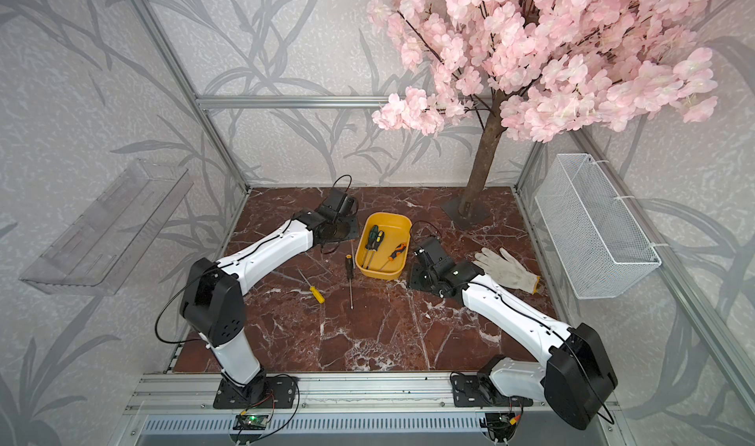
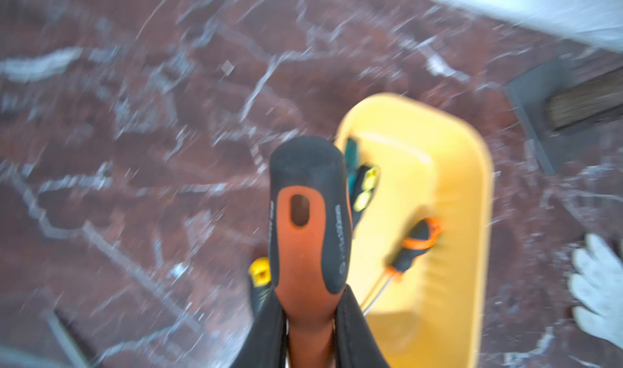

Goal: Put the screwdriver on the desktop into the storage box
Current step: Pick up the screwdriver from the center of the board, then place the screwdriver in the storage box.

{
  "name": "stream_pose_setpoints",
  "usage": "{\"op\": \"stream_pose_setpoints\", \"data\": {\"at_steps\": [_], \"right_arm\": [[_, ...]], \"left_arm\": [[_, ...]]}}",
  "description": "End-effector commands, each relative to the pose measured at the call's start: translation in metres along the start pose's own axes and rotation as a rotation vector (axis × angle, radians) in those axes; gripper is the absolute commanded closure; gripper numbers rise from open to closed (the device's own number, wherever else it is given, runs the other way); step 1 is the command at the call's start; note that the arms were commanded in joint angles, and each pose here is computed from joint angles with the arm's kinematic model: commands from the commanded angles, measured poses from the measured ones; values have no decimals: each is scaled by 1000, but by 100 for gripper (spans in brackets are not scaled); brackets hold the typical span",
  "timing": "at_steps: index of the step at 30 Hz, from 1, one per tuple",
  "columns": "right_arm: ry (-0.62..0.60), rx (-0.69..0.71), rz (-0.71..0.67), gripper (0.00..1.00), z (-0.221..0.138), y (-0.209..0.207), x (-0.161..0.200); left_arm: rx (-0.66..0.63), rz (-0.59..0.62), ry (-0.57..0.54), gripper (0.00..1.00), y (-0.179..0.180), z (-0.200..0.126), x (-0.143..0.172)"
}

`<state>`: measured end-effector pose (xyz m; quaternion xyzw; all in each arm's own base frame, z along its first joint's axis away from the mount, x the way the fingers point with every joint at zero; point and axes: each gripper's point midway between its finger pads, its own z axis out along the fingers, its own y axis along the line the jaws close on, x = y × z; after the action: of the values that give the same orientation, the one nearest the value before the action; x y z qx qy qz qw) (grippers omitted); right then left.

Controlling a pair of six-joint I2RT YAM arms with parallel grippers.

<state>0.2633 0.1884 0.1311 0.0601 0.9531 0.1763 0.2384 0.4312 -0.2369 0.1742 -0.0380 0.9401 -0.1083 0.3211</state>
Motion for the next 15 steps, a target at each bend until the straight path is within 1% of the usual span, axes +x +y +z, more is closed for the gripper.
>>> {"op": "stream_pose_setpoints", "data": {"at_steps": [1, 6, 10, 15], "right_arm": [[-10, 24, 6, 44, -7, -8, 3], [-13, 27, 5, 44, -10, -12, 5], [-24, 29, 7, 44, -15, -15, 5], [-28, 41, 8, 44, -18, -19, 6]], "left_arm": [[-8, 130, 22, 86, -22, 15, -2], [38, 227, -9, 86, -62, 35, -13], [38, 280, -27, 86, -77, 50, -17], [51, 308, 8, 84, -87, 73, -1]]}}
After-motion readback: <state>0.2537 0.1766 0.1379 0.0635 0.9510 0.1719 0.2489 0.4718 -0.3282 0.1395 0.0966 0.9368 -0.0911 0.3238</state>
